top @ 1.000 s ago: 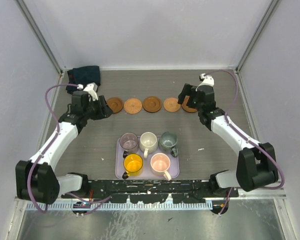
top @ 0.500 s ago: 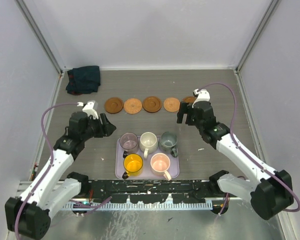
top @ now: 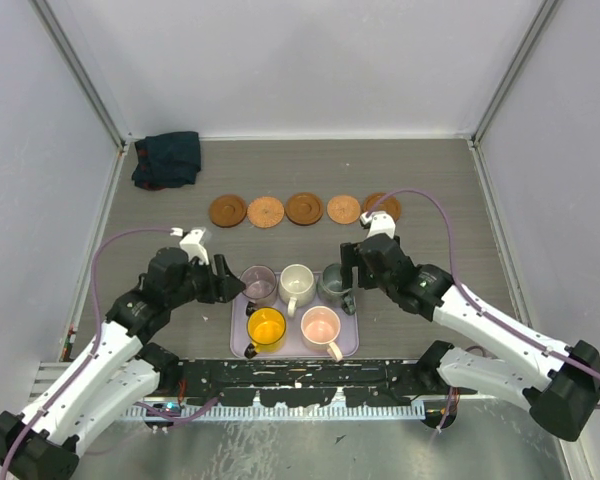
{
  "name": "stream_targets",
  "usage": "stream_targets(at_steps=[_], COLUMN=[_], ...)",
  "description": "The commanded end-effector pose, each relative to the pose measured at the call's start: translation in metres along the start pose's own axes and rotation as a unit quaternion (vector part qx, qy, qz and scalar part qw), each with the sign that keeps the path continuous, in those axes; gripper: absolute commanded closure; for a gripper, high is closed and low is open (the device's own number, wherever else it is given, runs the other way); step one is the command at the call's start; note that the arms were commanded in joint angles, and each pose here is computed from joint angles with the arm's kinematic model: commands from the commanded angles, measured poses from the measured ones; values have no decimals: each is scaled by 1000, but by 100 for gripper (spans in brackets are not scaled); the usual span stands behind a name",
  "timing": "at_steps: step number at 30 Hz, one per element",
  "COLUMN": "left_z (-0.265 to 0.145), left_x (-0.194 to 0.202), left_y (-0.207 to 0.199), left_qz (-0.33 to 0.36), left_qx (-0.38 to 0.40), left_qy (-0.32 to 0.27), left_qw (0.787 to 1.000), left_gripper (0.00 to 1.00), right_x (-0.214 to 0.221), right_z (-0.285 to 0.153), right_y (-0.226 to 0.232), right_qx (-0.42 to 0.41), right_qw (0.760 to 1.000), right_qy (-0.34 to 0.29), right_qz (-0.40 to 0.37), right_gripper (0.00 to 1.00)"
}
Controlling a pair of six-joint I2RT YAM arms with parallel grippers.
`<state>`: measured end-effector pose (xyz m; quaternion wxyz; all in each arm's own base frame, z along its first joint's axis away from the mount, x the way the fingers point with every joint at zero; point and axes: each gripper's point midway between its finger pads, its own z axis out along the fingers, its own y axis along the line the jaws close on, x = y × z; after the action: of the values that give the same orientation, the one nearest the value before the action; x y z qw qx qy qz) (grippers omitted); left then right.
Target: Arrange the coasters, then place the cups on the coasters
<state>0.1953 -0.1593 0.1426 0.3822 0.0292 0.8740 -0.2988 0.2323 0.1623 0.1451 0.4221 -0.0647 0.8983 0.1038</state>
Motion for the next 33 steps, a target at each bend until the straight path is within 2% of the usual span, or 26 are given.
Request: stream_targets(at_steps=[1, 13, 19, 33], left_z=[-4, 2, 9, 17], left_x=[3, 7, 20, 32], left_y=[-5, -22, -19, -12], left_qz=[2, 15, 17, 14], left_qx=[2, 37, 30, 17], left_qy=[8, 17, 44, 65], left_qw=[1000, 999, 998, 998], left_gripper=[42, 40, 41, 41], right_x=[20, 62, 74, 92], right_z=[-8, -6, 1, 18], right_y=[-3, 10, 11, 21], right_qx=[16, 2, 6, -2], right_qw=[1000, 997, 994, 991], right_qy=[26, 82, 104, 132], right_qz=[7, 1, -10, -9], right_gripper=[14, 18, 20, 29])
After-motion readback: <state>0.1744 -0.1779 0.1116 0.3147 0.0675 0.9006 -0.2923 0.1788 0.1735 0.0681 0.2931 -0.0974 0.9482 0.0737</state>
